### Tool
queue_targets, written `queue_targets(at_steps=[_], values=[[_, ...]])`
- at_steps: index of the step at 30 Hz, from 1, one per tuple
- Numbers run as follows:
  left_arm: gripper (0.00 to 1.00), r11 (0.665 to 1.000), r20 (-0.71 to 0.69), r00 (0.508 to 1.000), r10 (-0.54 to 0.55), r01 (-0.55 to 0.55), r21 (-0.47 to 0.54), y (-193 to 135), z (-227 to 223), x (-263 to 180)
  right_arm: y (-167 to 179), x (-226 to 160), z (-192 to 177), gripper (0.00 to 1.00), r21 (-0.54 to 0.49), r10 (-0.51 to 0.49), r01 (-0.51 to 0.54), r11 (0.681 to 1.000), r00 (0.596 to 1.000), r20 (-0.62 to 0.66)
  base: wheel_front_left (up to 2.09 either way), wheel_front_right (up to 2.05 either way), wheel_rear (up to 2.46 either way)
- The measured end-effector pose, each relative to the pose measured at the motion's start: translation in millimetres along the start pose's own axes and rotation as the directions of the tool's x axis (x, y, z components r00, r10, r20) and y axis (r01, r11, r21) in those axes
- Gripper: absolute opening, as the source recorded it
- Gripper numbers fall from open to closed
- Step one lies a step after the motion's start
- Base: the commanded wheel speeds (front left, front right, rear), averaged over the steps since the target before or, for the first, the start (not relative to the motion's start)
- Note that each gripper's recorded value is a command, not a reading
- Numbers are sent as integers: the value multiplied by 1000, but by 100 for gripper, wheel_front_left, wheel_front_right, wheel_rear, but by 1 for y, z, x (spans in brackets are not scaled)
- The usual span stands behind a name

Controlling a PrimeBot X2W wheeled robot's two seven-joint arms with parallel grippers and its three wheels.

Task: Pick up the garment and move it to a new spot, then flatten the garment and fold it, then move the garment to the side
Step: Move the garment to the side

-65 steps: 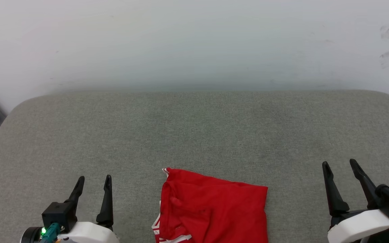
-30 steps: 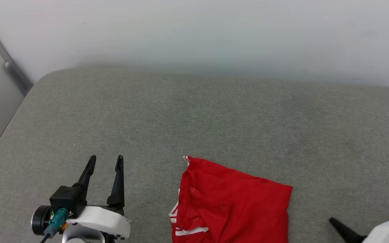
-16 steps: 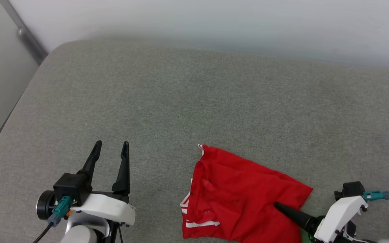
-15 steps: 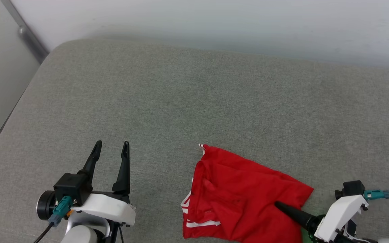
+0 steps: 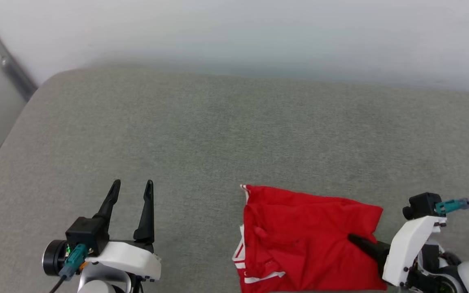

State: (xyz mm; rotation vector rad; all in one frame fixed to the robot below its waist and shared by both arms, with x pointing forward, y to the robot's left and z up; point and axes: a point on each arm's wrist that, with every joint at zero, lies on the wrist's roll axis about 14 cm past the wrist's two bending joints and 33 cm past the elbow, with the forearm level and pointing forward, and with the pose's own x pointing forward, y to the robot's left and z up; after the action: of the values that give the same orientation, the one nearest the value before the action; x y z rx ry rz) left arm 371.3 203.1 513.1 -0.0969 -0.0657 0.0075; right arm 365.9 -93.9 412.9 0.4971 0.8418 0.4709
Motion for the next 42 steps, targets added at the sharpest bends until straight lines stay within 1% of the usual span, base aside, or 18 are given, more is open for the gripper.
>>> queue_targets(at_steps=[3, 7, 8, 13, 14, 16, 19, 22, 23, 26, 27, 29, 30, 32, 34, 35, 38, 42], values=[[100, 999, 7, 999, -53, 53, -15, -20, 1, 7, -31, -25, 11, 0, -150, -134, 135, 979, 991, 21, 0, 0, 0], [100, 988, 20, 989, -149, 150, -28, -54, 2, 20, -71, -66, 31, 0, -225, -294, 306, 925, 952, 89, 0, 0, 0], [100, 973, 37, 973, -226, 228, -35, -82, 5, 32, -95, -95, 44, 0, -242, -392, 415, 877, 910, 137, 0, 0, 0], [100, 929, 64, 929, -366, 368, -38, -130, 7, 57, -137, -139, 65, 0, -228, -541, 584, 779, 810, 226, 0, 0, 0], [100, 919, 67, 919, -389, 392, -37, -138, 6, 63, -147, -147, 70, 0, -231, -572, 618, 751, 785, 239, 0, 0, 0], [100, 900, 67, 899, -433, 435, -32, -152, 2, 75, -164, -159, 84, 0, -210, -612, 667, 715, 742, 272, 0, 0, 0], [100, 872, 57, 872, -486, 488, -32, -169, -8, 92, -189, -174, 101, 0, -192, -671, 737, 648, 672, 314, 0, 0, 0], [100, 842, 51, 842, -537, 539, -36, -185, -19, 107, -218, -192, 114, 0, -149, -731, 803, 577, 588, 345, 0, 0, 0], [100, 834, 48, 835, -549, 551, -36, -189, -22, 112, -228, -199, 118, 0, -138, -753, 826, 547, 557, 350, 0, 0, 0], [100, 815, 38, 816, -576, 578, -46, -198, -36, 124, -251, -210, 129, 0, -109, -790, 871, 479, 482, 380, 0, 0, 0], [100, 809, 35, 811, -584, 585, -47, -201, -40, 128, -258, -210, 132, 0, -101, -797, 880, 465, 465, 386, 0, 0, 0], [100, 803, 21, 804, -594, 594, -53, -202, -52, 135, -269, -200, 131, 0, -83, -806, 886, 457, 452, 383, 0, 0, 0], [100, 799, 12, 801, -598, 598, -57, -202, -58, 138, -274, -194, 129, 13, -87, -809, 888, 452, 449, 379, 0, 0, 0], [100, 796, -8, 798, -603, 601, -68, -202, -71, 142, -284, -185, 127, 24, -81, -815, 893, 442, 438, 380, 0, 0, 0], [100, 795, -26, 796, -605, 602, -76, -201, -82, 145, -294, -183, 125, 61, -83, -824, 906, 416, 414, 386, 0, 0, 0], [100, 795, -33, 796, -605, 601, -81, -201, -87, 146, -298, -182, 124, 100, -82, -829, 911, 405, 403, 389, 0, 0, 0], [100, 801, -57, 799, -598, 592, -90, -197, -99, 147, -306, -173, 123, 100, -85, -829, 918, 388, 388, 404, 0, 0, 0], [100, 809, -62, 807, -587, 581, -87, -193, -99, 145, -304, -183, 134, 100, -95, -808, 933, 347, 348, 476, 0, 0, 0]])
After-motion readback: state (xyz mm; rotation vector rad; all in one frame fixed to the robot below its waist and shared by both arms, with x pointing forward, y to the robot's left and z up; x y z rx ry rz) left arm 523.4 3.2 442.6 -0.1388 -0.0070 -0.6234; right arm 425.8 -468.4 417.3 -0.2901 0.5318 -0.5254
